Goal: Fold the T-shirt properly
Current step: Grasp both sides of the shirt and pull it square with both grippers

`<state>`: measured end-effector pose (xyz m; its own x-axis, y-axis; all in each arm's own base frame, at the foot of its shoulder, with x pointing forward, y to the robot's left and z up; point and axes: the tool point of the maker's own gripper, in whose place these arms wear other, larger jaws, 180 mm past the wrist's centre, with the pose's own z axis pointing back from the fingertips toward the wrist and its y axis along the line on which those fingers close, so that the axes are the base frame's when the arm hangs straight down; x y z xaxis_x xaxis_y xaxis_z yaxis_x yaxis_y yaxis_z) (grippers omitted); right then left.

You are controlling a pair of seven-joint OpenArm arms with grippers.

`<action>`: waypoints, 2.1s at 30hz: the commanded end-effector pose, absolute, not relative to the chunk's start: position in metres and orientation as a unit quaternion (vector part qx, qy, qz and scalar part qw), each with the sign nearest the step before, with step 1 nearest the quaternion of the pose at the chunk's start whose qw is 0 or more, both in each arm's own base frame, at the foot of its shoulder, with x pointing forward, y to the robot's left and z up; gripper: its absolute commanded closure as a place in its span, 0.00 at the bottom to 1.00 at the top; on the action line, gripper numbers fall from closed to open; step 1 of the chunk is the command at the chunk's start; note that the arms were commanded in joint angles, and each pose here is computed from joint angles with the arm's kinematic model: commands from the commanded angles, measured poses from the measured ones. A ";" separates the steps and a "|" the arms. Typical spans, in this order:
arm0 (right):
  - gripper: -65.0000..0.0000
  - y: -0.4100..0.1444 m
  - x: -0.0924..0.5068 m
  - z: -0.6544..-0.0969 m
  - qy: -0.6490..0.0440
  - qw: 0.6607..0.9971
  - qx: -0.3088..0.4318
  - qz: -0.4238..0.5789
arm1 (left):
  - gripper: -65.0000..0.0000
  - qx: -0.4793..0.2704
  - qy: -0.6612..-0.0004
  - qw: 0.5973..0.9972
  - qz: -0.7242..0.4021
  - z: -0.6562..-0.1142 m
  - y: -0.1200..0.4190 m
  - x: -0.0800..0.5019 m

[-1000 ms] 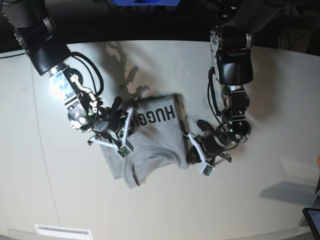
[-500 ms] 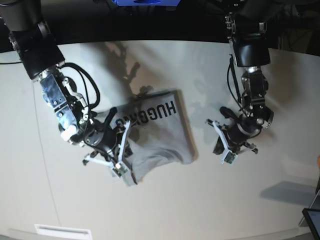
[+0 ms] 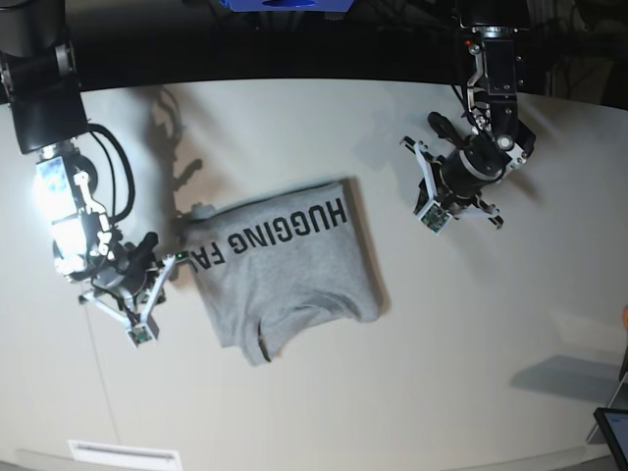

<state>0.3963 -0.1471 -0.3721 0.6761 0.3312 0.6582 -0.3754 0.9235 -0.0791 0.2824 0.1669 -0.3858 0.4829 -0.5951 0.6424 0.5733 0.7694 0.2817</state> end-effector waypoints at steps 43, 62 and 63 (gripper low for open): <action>1.00 -0.093 0.265 -0.431 -0.292 0.927 0.117 0.203 | 1.00 -0.099 -0.436 0.833 -0.326 -0.389 0.076 0.408; 1.00 -0.124 0.285 -0.416 -0.322 0.933 0.074 0.141 | 1.00 -0.057 -0.437 0.822 -0.362 -0.382 0.103 0.395; 1.00 -0.127 0.292 -0.411 -0.330 0.931 0.070 0.138 | 1.00 -0.047 -0.442 0.817 -0.367 -0.376 0.109 0.393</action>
<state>0.2878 -0.1176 -0.4141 0.7460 0.1959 0.6364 -0.3070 0.9493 0.0677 0.3775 0.1102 -0.3997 0.3953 -0.5715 0.7191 0.6549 0.7243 0.2156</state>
